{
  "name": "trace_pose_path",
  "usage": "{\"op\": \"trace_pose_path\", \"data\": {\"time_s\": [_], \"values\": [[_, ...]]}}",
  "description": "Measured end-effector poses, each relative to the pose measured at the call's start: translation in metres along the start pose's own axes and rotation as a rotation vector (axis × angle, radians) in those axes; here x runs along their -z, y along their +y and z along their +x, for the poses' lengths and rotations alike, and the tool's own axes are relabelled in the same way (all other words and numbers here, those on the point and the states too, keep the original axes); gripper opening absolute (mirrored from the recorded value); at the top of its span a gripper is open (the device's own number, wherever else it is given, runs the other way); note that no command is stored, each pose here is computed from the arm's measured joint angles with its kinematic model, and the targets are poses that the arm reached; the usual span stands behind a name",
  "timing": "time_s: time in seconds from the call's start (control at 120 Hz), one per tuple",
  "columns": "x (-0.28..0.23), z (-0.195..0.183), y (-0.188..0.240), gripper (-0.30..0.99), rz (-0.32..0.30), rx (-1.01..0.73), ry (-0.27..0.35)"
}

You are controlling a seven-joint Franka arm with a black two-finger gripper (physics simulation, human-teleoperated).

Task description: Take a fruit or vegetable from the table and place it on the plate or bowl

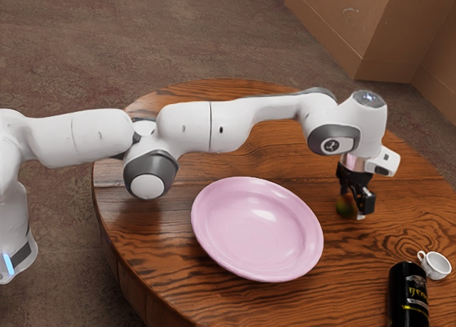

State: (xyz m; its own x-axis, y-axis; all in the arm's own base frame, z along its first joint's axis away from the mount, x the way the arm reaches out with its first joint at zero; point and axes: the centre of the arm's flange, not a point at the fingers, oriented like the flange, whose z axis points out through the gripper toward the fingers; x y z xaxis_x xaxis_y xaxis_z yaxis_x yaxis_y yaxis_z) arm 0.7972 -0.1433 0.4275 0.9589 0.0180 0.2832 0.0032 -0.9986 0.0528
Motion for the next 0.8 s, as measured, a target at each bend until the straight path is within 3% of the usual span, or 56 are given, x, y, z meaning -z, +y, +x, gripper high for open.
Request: {"op": "trace_pose_path", "data": {"time_s": [0.375, 0.542, 0.8], "values": [[-0.019, -0.002, -0.005, 0.68, -0.003, 0.010, -0.021], [-0.022, -0.002, -0.012, 0.42, -0.018, 0.028, -0.027], [-0.022, -0.001, -0.017, 0.25, -0.015, 0.044, -0.027]]}}
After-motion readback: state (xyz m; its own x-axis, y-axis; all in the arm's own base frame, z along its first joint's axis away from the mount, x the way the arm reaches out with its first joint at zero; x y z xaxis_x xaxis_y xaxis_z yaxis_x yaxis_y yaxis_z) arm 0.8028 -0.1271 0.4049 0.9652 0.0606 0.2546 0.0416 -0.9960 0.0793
